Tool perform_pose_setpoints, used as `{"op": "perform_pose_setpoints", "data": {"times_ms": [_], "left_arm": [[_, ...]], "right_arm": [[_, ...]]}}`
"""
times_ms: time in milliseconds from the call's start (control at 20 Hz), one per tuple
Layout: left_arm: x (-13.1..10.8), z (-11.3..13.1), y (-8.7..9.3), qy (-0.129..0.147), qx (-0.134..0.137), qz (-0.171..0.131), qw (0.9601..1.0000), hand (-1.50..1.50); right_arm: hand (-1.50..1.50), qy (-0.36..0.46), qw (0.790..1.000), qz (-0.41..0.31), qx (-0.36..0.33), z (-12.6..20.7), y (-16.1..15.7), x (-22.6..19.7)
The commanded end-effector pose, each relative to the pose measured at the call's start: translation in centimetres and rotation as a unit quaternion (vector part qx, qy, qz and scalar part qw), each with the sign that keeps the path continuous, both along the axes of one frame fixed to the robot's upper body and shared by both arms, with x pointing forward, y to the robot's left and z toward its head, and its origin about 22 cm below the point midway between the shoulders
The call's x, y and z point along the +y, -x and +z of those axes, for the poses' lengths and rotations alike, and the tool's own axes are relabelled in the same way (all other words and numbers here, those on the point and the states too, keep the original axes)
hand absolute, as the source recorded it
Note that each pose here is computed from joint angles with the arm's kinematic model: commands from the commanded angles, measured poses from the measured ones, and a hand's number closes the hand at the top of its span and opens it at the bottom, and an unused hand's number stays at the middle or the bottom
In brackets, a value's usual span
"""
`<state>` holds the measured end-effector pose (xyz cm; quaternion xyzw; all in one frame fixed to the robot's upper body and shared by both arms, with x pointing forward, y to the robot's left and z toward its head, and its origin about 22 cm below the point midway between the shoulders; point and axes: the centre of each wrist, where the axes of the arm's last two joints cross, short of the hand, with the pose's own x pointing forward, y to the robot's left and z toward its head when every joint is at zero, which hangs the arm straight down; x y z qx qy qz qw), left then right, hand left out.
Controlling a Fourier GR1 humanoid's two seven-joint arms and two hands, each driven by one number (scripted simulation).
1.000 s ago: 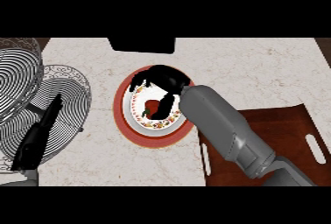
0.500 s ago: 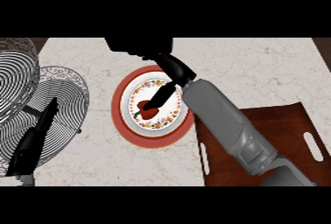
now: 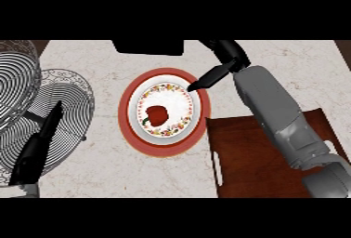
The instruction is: Pick the bell pepper from the tray and place it in the plate
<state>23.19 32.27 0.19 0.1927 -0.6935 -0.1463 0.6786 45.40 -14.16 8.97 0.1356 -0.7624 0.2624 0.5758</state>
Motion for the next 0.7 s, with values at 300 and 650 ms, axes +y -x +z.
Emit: {"op": "perform_pose_setpoints", "data": {"times_ms": [300,650], "left_arm": [[-1.6,0.1,-0.9,-0.010,-0.008,-0.017,0.9998,0.00],[-1.7,0.4,-0.7,-0.004,-0.004,-0.025,0.9997,0.00]], "right_arm": [[-1.50,-0.030,0.998,0.010,-0.047,1.0,-0.9,-8.1],[-1.50,-0.024,0.998,-0.008,-0.050,2.5,-1.1,-11.9]]}}
